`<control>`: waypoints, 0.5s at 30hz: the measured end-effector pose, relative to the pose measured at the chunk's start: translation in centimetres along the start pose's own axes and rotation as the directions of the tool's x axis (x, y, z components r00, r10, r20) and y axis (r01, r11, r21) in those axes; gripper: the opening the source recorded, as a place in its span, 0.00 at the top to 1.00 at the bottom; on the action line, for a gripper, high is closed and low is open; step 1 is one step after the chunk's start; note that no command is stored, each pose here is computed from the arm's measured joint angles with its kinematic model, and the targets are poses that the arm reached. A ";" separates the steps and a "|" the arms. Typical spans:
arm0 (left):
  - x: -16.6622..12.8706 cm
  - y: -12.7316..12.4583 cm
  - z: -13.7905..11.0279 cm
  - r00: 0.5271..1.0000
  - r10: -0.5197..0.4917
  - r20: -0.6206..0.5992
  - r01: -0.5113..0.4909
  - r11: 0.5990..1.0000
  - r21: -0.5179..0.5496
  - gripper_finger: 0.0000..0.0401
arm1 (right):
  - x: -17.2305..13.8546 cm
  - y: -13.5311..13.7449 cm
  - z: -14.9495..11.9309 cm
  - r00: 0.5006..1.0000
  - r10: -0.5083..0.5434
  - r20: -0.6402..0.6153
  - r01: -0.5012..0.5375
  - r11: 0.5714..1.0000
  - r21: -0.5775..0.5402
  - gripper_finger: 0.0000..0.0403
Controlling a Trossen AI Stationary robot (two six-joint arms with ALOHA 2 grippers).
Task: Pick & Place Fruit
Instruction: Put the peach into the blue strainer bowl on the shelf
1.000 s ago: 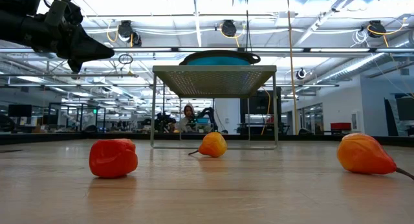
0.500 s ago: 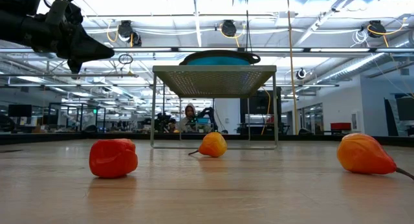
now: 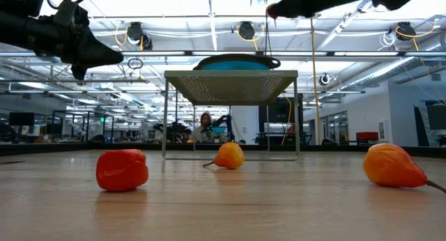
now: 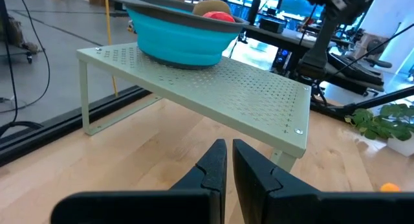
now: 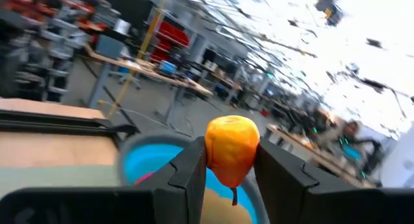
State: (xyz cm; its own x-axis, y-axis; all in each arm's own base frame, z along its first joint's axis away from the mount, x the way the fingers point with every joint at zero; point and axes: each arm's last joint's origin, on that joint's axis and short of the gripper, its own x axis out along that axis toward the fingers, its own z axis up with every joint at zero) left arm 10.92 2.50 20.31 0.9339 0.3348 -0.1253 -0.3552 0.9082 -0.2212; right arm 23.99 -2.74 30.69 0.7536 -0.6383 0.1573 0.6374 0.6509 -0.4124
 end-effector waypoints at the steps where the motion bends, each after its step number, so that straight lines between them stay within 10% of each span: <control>1: 0.0 0.0 0.0 1.000 0.000 0.000 0.000 1.000 -0.001 0.94 | 0.3 -0.4 -0.2 1.000 -0.015 -0.014 0.015 1.000 0.010 0.72; 15: 0.0 0.1 0.0 0.999 0.039 0.010 -0.039 0.999 -0.008 0.94 | 4.5 -6.0 0.3 0.979 0.115 -0.171 -0.082 0.979 0.189 0.72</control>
State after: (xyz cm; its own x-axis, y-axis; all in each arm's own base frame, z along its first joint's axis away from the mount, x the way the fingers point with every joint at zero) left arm 10.88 2.61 20.32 0.9196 0.3727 -0.1242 -0.3918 0.8924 -0.2237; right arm 23.65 -9.36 34.16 0.7833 -0.6199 -0.0469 0.5922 0.7669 -0.2471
